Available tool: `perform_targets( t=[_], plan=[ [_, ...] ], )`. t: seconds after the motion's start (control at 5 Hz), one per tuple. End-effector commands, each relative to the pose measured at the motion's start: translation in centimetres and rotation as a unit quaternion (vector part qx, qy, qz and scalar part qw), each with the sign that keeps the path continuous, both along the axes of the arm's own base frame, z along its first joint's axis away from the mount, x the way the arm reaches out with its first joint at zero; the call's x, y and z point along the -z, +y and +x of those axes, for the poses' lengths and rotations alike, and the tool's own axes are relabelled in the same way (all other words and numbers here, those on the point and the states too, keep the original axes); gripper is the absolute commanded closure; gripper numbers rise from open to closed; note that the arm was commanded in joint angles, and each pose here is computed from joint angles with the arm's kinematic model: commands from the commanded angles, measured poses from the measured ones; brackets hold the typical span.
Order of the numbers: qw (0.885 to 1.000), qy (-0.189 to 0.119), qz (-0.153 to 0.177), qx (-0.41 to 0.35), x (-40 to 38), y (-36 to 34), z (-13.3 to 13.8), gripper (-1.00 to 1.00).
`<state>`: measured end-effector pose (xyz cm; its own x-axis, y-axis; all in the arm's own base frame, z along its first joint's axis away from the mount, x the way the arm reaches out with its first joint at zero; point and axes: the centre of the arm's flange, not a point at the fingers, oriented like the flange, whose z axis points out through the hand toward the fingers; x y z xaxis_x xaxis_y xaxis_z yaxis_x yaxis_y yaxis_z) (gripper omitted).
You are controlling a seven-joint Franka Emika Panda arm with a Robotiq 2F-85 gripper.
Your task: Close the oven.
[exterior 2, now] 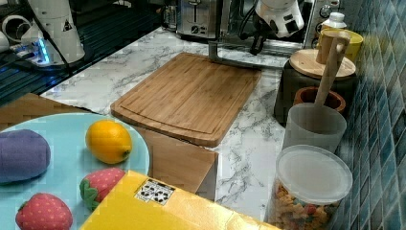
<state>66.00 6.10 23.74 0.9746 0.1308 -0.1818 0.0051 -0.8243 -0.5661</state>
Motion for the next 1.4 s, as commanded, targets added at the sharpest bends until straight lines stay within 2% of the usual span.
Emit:
perform_targets(
  t=[0.2, 0.6, 1.0, 1.2, 1.4],
  plan=[
    [0.992, -0.107, -0.033, -0.055, -6.0, 4.3, 2.3, 1.00],
    [0.995, -0.067, -0.030, -0.068, -3.9, 5.7, 0.4, 1.00],
    [0.993, -0.060, -0.053, -0.084, -2.8, 7.7, -1.3, 1.00],
    [0.993, -0.046, -0.049, -0.099, -2.7, 8.8, -2.0, 1.00],
    [0.996, -0.019, -0.034, -0.079, -2.9, 9.4, -2.7, 1.00]
  ],
)
